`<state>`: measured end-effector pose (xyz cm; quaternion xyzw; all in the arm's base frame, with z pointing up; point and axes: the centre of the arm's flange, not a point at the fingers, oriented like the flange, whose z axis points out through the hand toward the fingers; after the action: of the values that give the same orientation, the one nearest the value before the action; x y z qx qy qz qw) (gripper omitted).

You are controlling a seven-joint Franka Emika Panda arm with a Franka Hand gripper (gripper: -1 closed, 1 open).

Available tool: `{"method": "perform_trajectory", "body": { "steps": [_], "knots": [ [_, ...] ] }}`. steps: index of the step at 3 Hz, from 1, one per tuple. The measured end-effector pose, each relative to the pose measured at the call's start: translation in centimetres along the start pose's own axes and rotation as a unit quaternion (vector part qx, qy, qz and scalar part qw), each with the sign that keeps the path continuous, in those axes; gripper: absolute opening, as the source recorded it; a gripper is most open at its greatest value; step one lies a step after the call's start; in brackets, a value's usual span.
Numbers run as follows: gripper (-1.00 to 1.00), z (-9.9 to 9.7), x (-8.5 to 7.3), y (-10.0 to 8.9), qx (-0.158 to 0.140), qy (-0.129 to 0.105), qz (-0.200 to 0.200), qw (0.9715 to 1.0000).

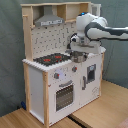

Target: Play with the kitchen

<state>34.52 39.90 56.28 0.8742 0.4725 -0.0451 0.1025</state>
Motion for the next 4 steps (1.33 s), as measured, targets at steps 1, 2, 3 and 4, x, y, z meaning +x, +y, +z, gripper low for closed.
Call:
{"method": "perform_trajectory", "body": {
  "steps": [1, 2, 3, 4],
  "knots": [
    [-1.0, 0.4, -1.4, 0.4, -0.004, 0.013, 0.007, 0.9999],
    [-1.0, 0.6, -2.6, 0.8, -0.009, 0.025, 0.014, 0.9995],
    [-1.0, 0.6, -4.1, 1.5, -0.018, 0.046, 0.026, 0.9984],
    [-1.0, 0.6, -5.2, 4.4, -0.035, 0.074, 0.057, 0.995]
  ]
}}
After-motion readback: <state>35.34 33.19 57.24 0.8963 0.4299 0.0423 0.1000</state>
